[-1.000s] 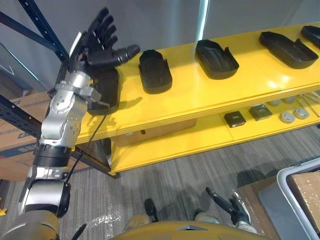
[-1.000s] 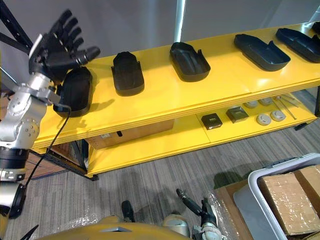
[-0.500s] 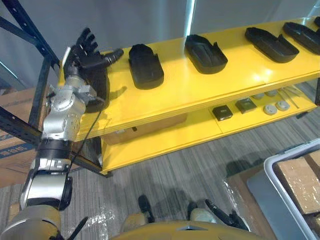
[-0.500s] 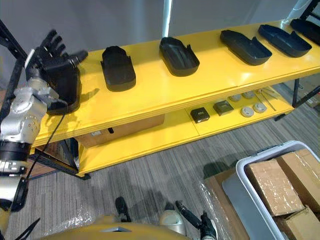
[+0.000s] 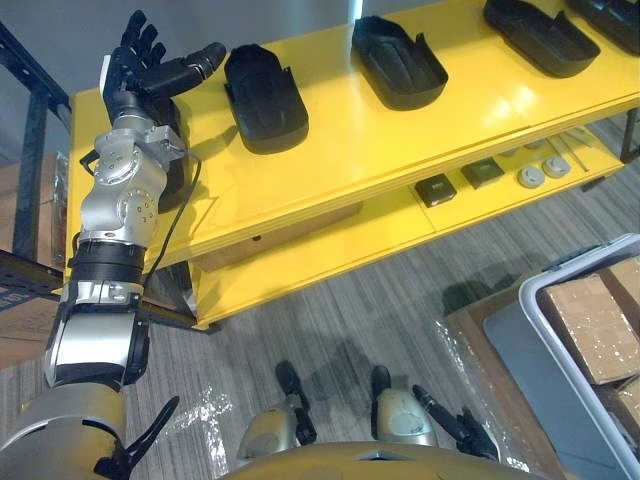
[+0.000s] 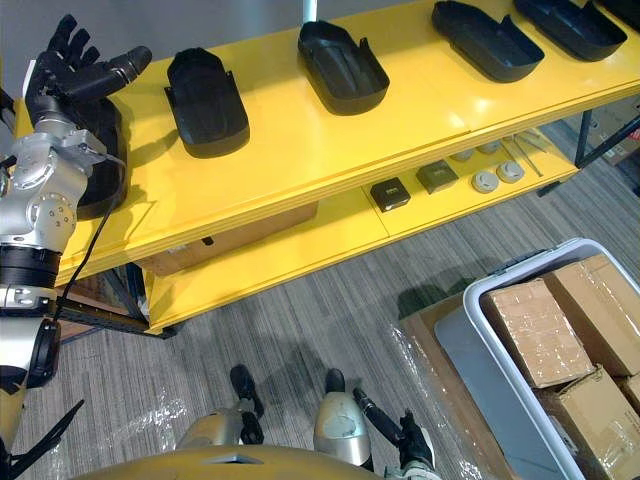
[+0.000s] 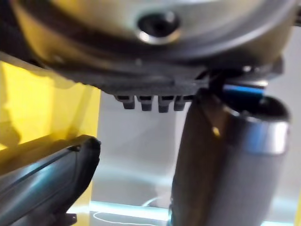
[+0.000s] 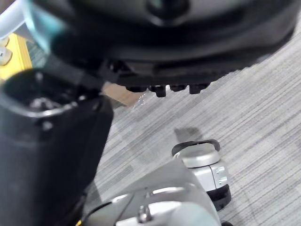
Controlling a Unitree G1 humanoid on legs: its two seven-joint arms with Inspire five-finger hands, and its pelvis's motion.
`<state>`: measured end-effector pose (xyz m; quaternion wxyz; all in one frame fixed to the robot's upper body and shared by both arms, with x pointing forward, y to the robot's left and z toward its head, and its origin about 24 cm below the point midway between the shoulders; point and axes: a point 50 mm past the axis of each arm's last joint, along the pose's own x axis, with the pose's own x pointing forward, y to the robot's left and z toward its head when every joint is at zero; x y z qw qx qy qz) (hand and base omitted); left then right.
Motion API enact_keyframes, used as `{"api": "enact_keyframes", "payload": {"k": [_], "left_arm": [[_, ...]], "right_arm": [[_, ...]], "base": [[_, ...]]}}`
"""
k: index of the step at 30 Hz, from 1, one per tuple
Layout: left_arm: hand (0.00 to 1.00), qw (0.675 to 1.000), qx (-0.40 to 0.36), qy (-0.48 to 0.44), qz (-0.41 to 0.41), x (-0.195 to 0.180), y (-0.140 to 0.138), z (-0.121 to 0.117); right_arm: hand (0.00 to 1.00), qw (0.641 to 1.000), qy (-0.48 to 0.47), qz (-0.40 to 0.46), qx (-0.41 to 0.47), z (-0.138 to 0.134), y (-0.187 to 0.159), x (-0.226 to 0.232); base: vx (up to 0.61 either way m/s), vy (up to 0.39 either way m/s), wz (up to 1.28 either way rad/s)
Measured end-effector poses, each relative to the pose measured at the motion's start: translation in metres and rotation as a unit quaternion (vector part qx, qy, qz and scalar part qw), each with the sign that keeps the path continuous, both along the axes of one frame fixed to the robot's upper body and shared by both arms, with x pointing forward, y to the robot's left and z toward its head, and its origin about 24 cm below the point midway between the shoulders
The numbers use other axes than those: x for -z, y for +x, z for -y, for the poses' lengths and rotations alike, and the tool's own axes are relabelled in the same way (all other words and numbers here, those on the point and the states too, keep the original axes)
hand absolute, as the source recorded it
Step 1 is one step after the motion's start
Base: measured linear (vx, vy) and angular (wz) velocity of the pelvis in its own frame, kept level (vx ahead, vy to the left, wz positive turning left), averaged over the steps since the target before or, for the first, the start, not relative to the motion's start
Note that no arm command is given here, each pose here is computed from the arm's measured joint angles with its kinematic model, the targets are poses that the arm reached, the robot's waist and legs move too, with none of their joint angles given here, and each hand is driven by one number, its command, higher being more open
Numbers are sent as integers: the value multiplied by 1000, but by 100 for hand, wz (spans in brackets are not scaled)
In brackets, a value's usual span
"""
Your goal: Walk over and take three plastic housings, then place them on the shelf
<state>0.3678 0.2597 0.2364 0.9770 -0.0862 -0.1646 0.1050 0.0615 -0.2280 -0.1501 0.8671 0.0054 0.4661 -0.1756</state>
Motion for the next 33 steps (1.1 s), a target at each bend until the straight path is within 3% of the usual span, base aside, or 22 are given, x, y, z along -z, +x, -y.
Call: {"api": "enact_keyframes", "payload": {"k": [6,21,33], "left_arm": [[100,999,-29,-8,-31,13,4,-8],[100,999,-8,6,-44,5,11,2],[100,998,-55,4,-42,-3,13,-3]], "right_arm": [[100,1000,6,22,9,-1,9,-3],[100,999,13,47,17,-2,21,-6],[100,998,12,54,16,-3,24,-7]], "base": [[36,-6,-2],[15,-9,2],[10,-3,0]]}}
